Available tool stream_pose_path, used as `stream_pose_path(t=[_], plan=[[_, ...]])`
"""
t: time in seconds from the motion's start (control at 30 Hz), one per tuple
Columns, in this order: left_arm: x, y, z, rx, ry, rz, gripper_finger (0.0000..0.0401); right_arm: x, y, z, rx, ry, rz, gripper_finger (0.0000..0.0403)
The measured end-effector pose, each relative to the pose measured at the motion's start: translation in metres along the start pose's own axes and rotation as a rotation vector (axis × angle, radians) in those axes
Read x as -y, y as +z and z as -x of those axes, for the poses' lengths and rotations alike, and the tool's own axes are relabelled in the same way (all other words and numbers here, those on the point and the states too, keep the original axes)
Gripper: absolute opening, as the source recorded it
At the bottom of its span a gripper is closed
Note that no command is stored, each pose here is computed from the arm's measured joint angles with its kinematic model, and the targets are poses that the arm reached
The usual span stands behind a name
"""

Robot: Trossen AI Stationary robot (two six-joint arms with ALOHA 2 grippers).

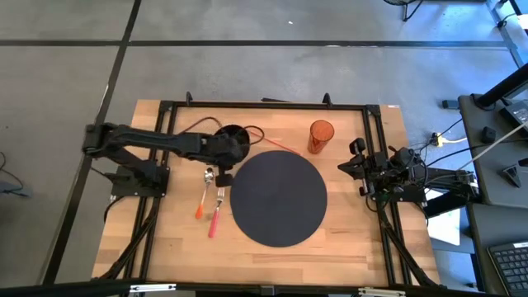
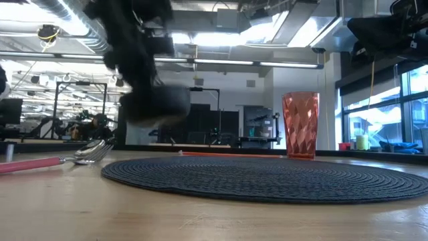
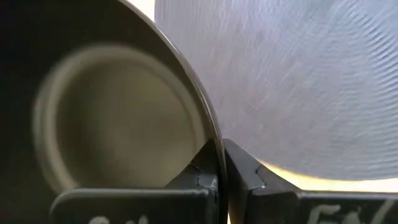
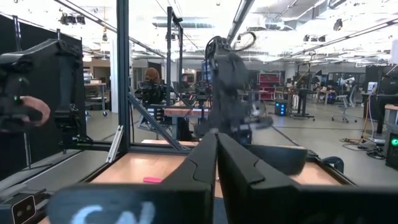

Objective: Pick & Place Utensil
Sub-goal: Put the black bowl on the black mat

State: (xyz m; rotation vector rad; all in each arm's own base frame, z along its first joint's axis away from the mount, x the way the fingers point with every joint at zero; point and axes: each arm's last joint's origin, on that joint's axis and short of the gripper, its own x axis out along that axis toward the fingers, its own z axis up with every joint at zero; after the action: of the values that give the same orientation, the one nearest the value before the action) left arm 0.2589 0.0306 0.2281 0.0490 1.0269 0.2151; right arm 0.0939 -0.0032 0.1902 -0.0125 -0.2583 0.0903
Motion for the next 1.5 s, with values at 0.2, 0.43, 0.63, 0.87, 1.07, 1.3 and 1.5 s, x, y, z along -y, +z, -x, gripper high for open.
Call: stream_pose_path(t=[0.2,0.43,0.63,0.87,1.07,1.3,1.5], plan=[[-0.001,-0.01,0.034,0.35,-0.098,-0.008,0.0003,0.0,0.0,0.0,0.0,0.001,0.0,0.0016],[0.002,-0.048,0.032,0.571,-0.122,-0.061,0.0003,0.0,0.0,0.0,0.0,0.0,0.0,0.0016],[0.0,-0.082,0.028,0.798,-0.095,-0.033,0.0003,0.0,0.0,0.0,-0.001,0.001,0.0,0.0016],[0.001,-0.106,0.018,0.847,-0.11,0.041,0.0003,0.0,0.0,0.0,-0.002,0.0,0.0,0.0016],[0.001,-0.098,0.025,0.88,-0.133,0.151,0.0003,0.0,0.0,0.0,-0.001,0.0,0.001,0.0016],[0.021,-0.048,0.044,0.859,-0.137,0.069,0.0003,0.0,0.0,0.0,-0.002,0.0,0.0,0.0016],[0.056,0.013,0.039,0.612,-0.044,-0.075,0.0003,0.0,0.0,0.0,-0.002,0.0,0.0,0.0016]])
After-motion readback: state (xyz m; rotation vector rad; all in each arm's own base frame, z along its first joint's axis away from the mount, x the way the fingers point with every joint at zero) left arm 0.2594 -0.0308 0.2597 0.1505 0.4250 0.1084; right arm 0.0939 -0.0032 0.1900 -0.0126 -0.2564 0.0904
